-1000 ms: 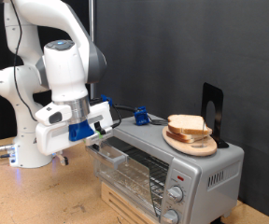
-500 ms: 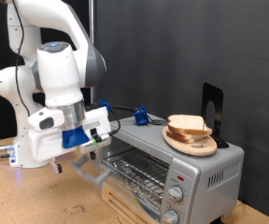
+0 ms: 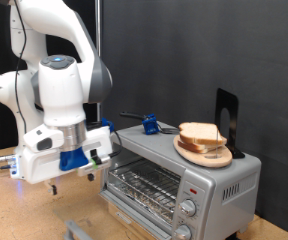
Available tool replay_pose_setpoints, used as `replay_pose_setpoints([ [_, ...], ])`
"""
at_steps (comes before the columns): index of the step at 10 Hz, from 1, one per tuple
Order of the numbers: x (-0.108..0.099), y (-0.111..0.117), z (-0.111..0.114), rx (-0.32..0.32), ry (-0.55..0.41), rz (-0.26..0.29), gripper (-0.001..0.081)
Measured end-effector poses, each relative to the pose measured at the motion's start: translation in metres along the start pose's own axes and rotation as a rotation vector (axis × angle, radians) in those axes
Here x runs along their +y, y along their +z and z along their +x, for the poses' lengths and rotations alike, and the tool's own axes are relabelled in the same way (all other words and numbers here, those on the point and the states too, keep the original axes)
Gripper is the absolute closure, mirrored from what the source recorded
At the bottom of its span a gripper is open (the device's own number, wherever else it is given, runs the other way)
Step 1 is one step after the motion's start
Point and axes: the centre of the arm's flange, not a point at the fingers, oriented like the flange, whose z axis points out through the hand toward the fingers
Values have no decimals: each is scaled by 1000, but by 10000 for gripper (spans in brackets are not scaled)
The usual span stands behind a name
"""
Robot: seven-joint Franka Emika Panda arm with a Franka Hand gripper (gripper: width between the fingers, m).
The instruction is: Make a piece of toast with the oven
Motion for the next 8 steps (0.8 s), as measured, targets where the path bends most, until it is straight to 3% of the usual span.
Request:
replay_pose_setpoints([
  [3, 36, -23, 2, 5, 0, 74, -3],
  [4, 35, -21, 2, 3, -1, 63, -3],
  [5, 32, -19, -2, -42, -22, 95, -3],
  [6, 29, -24, -4, -112, -66, 158, -3],
  [8, 25, -43, -5, -160, -124, 272, -3],
])
